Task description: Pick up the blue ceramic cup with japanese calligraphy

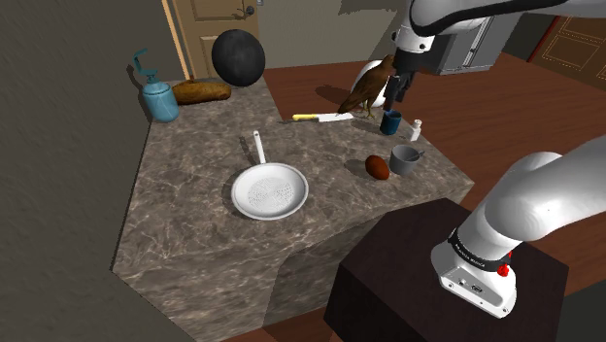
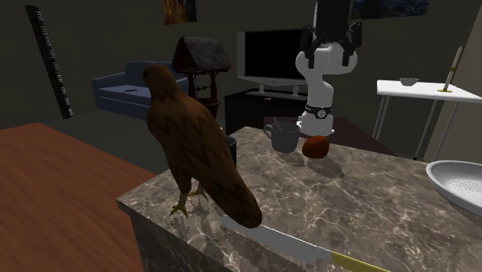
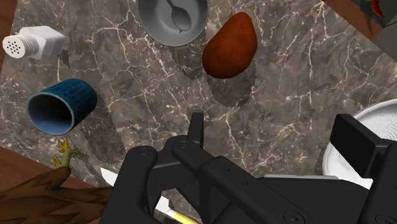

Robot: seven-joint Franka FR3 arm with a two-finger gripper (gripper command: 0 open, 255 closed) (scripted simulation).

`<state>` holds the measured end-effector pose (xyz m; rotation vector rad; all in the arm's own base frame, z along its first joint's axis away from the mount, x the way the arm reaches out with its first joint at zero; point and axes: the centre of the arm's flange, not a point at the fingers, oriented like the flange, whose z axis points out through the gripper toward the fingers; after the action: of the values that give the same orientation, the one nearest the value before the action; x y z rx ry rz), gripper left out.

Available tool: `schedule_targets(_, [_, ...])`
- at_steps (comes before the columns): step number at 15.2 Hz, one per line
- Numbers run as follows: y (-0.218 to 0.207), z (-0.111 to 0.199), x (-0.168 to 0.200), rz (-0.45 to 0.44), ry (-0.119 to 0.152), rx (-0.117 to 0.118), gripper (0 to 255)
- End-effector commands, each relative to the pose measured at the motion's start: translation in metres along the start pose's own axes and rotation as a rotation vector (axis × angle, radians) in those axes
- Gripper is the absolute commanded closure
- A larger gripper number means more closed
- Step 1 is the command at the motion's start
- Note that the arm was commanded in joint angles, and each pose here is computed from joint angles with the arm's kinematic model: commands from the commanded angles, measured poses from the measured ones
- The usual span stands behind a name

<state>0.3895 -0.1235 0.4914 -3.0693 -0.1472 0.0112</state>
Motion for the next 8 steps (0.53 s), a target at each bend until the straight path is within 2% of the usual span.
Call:
schedule_targets(1, [0.023,0.015,0.008,0.003,-0.006,-0.008,0])
schedule_targets(8, [0.096,0.061,0.035,0.016,-0.027,-0.032,0])
